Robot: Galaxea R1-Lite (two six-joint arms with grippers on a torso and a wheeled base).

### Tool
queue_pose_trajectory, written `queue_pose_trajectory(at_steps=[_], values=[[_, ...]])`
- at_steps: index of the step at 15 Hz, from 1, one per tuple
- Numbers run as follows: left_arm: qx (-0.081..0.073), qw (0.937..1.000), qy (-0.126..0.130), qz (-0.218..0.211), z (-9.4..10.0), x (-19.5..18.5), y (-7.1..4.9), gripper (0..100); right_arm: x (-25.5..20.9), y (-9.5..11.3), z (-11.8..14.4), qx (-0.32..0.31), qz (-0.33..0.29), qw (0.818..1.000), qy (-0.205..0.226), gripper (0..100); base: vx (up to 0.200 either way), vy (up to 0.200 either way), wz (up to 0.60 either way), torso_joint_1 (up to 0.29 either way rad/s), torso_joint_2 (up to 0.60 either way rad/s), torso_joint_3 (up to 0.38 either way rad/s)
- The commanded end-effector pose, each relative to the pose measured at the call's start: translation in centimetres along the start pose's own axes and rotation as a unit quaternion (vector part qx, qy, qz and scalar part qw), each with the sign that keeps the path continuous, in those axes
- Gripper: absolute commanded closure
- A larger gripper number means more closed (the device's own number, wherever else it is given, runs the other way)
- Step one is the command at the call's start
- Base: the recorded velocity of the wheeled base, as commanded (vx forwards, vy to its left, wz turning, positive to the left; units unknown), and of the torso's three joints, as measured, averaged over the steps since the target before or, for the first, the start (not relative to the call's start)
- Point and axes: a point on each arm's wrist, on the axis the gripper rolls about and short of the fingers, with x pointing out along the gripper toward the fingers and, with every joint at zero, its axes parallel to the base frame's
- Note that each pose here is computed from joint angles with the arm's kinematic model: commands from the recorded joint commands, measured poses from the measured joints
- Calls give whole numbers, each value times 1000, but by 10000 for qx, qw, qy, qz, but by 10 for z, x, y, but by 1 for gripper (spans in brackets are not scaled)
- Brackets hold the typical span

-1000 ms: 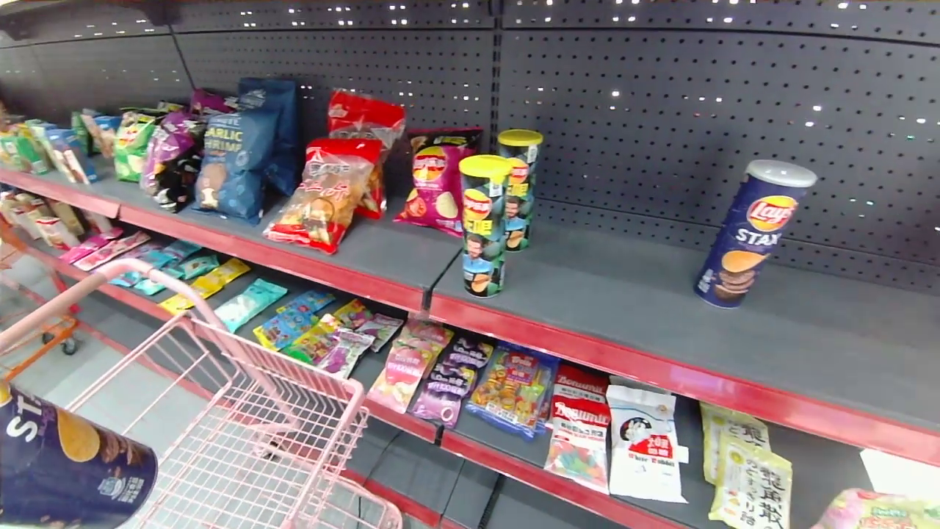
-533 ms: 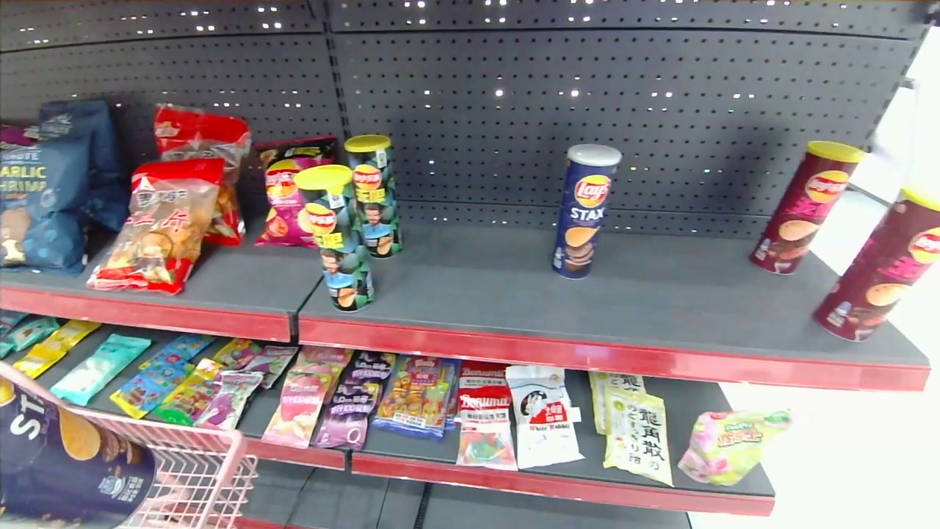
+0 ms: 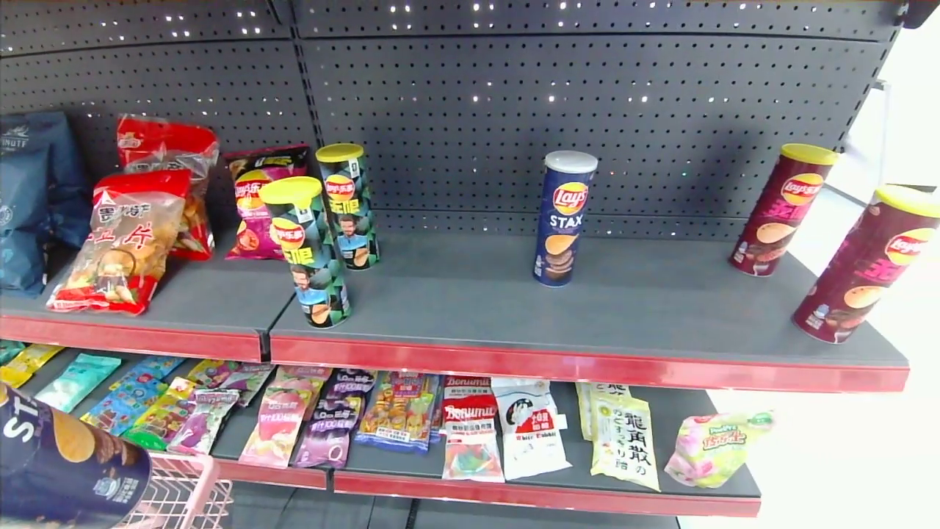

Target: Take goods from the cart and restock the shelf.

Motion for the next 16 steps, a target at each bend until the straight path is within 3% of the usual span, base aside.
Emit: queue_pose_trajectory(at_steps=[1, 2, 6, 9, 10, 11, 12, 13, 15, 16], values=[[19, 10000, 12, 2, 0, 0, 0, 100, 0, 0, 0, -1, 2, 10000, -4, 0, 200, 0, 0, 12, -2, -2], [37, 10000, -18, -4, 0, -1, 0, 100, 0, 0, 0, 7, 2, 10000, 4, 0, 200, 0, 0, 22, 12, -7], [369, 9990, -234, -19, -10, -14, -2, 100, 0, 0, 0, -16, 10, 10000, 4, 0, 0, 0, 0, 0, 0, 0], [464, 9976, -515, -79, -18, -29, -3, 100, 0, 1, 1, -32, 170, 9998, -37, 0, 0, 0, 0, 0, 0, 0], [445, 9971, -591, -190, -19, -36, -4, 100, -2, 2, 27, -19, 614, 9979, -185, 0, 0, 0, 0, 0, 0, 0], [316, 9975, -556, -292, -20, -40, -5, 100, 6, 3, 65, 49, 776, 9970, -44, 0, 0, 0, 0, 0, 0, 0], [-27, 9986, -395, -353, -25, -40, -5, 100, 21, 4, 97, -47, 1259, 9919, 139, 0, 0, 0, 0, 0, 0, 0], [-50, 9988, -326, -356, -26, -38, -5, 100, 30, 6, 106, -377, 1604, 9860, 244, 0, 0, 0, 0, 0, 0, 0], [-63, 9992, -203, -337, -29, -34, -5, 100, 56, 7, 120, -929, 1727, 9790, 559, 0, 0, 0, 0, 0, 0, 0], [-79, 9993, -44, -357, -29, -29, -5, 100, 103, 13, 155, -889, 2064, 9706, 863, 0, 0, 0, 0, 0, 0, 0]])
